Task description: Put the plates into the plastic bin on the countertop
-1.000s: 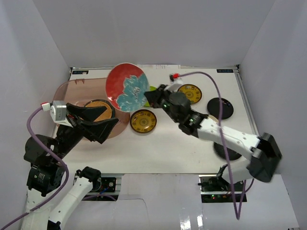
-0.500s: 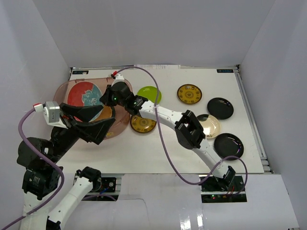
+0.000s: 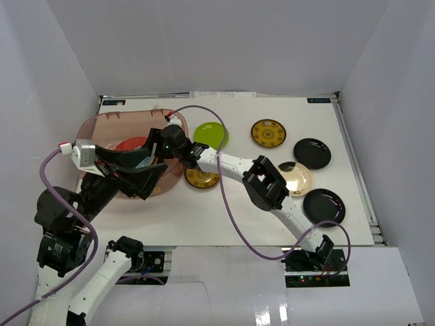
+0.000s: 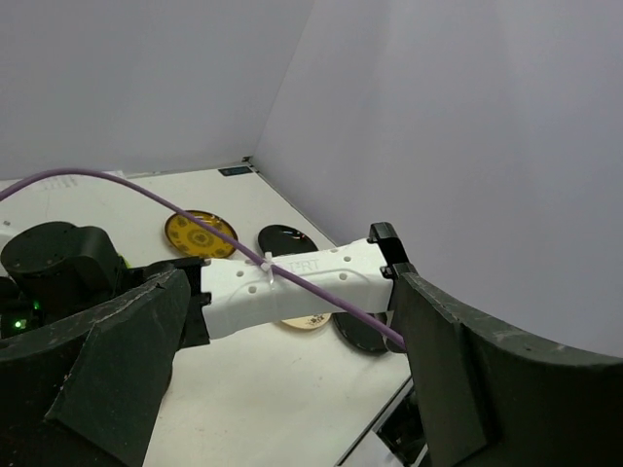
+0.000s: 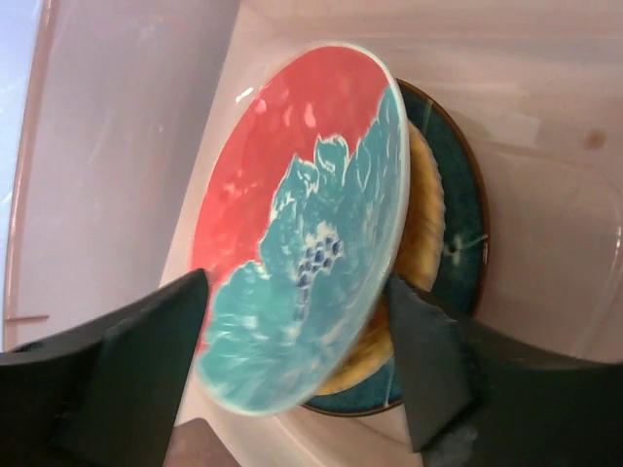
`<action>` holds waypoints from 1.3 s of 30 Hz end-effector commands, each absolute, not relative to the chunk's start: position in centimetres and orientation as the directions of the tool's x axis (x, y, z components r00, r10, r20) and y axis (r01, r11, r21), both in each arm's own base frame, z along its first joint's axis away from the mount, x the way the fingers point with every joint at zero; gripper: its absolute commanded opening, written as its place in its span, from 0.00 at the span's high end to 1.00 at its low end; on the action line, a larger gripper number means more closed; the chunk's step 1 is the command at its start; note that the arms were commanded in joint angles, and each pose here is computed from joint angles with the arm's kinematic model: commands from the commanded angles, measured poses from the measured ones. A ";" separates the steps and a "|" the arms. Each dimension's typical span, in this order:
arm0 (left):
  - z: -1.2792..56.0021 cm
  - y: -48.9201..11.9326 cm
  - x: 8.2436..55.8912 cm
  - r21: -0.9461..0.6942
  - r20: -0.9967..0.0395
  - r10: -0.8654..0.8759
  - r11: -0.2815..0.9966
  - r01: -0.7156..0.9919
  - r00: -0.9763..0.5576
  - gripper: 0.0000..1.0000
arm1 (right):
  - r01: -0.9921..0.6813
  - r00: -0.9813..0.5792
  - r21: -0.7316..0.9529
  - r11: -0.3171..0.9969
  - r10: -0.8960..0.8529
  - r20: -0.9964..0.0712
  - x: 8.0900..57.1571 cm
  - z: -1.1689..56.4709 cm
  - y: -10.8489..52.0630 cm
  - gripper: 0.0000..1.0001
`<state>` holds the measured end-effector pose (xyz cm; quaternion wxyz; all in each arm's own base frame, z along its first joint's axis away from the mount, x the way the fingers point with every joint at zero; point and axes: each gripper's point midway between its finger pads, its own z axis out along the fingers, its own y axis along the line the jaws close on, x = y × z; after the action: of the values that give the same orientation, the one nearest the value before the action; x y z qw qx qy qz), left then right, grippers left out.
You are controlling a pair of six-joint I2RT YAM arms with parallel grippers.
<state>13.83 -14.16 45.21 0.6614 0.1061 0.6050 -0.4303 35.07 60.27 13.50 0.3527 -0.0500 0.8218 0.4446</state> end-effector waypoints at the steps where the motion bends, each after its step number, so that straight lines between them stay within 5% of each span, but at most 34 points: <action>1: 44.1 -14.0 15.2 -0.422 -0.888 -0.434 0.639 0.643 -0.152 0.02 | -0.516 -0.631 0.743 0.427 0.397 -0.667 34.8 27.3 60.5 0.19; 6: 42.9 -13.5 16.8 -0.483 -0.869 -0.448 0.681 0.550 -0.208 0.02 | -0.595 -0.532 0.674 0.439 0.413 -0.739 33.7 33.3 57.1 0.07; 13: 39.8 -15.6 19.3 -0.571 -0.821 -0.439 0.648 0.504 -0.365 0.05 | -0.606 -0.431 0.555 0.570 0.351 -0.831 30.8 32.7 46.6 0.11; 14: 39.2 -16.1 19.7 -0.583 -0.812 -0.434 0.639 0.502 -0.391 0.07 | -0.575 -0.465 0.536 0.618 0.291 -0.836 30.2 28.4 44.5 0.15; 16: 37.9 -17.4 21.0 -0.612 -0.789 -0.427 0.613 0.500 -0.442 0.11 | -0.547 -0.427 0.524 0.653 0.322 -0.845 29.9 29.3 39.4 0.34; 17: 36.0 -18.4 21.3 -0.651 -0.753 -0.416 0.585 0.484 -0.510 0.13 | -0.493 -0.459 0.501 0.712 0.276 -0.844 29.3 24.7 36.4 0.45; 18: 34.9 -18.9 21.7 -0.674 -0.729 -0.415 0.571 0.469 -0.544 0.17 | -0.468 -0.414 0.510 0.722 0.331 -0.848 28.9 26.5 33.1 0.64; 21: 30.9 -20.5 23.2 -0.744 -0.650 -0.446 0.541 0.392 -0.615 0.25 | -0.311 -0.403 0.516 0.798 0.381 -0.832 28.8 23.0 23.8 0.77; 25: 25.1 -23.7 22.7 -0.760 -0.587 -0.442 0.589 0.274 -0.678 0.32 | -0.147 -0.393 0.520 0.841 0.432 -0.811 28.2 18.6 15.4 0.78; 29: 19.7 -25.6 22.6 -0.664 -0.637 -0.480 0.739 0.112 -0.603 0.34 | -0.114 -0.437 0.551 0.827 0.457 -0.775 26.4 15.1 13.3 0.78; 36: 10.0 -22.6 23.2 -0.722 -0.479 -0.750 0.632 -0.281 -0.455 0.26 | -0.178 -0.468 0.562 0.807 0.433 -0.770 24.9 14.7 13.8 0.69; 39: 7.3 -21.5 24.1 -0.687 -0.499 -0.782 0.619 -0.380 -0.373 0.24 | -0.216 -0.495 0.571 0.792 0.415 -0.763 24.4 14.9 14.5 0.66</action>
<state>21.19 -22.80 6.72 0.3729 -0.2462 0.8614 -0.2416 24.72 13.43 13.43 0.4976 0.0904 0.8134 0.2873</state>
